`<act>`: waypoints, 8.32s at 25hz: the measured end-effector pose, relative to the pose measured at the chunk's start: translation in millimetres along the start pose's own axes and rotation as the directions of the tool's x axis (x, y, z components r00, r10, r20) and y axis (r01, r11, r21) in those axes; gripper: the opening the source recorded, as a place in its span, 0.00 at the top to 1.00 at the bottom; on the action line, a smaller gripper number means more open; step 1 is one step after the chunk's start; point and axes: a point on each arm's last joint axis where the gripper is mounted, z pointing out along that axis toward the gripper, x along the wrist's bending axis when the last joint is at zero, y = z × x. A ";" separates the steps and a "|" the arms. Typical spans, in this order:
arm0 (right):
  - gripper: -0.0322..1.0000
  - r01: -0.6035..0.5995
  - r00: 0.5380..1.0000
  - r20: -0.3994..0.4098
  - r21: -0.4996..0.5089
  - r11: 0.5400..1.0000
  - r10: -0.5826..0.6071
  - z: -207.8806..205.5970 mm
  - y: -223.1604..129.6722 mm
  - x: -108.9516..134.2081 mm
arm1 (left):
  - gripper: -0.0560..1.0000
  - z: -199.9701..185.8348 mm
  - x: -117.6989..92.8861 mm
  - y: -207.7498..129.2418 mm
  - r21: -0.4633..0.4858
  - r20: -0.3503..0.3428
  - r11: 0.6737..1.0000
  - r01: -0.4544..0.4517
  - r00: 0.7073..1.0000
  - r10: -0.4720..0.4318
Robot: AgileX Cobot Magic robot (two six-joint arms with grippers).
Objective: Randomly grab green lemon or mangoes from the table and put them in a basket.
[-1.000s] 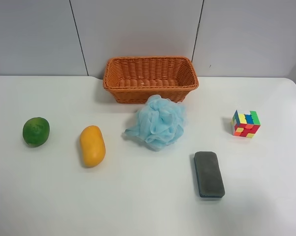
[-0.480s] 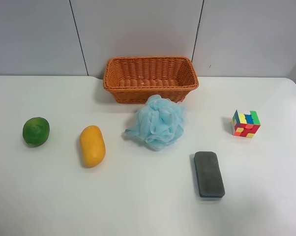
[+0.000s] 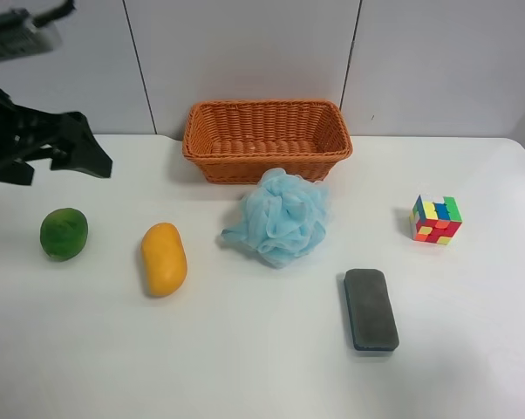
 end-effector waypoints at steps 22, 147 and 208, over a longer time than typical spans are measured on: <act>0.01 0.000 1.000 0.000 0.000 1.000 0.000 0.0 0.0 0.0 | 0.00 160.6 -29.1 -42.8 0.315 -0.022 0.940 0.132 0.991 -0.132; 0.01 0.001 1.000 0.002 0.000 1.000 -0.001 0.0 0.0 -0.2 | 0.01 -155.8 -49.9 130.8 -0.183 -0.408 0.882 -0.435 0.850 0.334; 0.01 0.001 1.000 0.002 0.000 1.000 -0.001 0.0 0.0 -0.2 | 0.01 -149.1 30.8 -195.0 -0.475 -0.314 0.879 -0.051 0.942 -0.115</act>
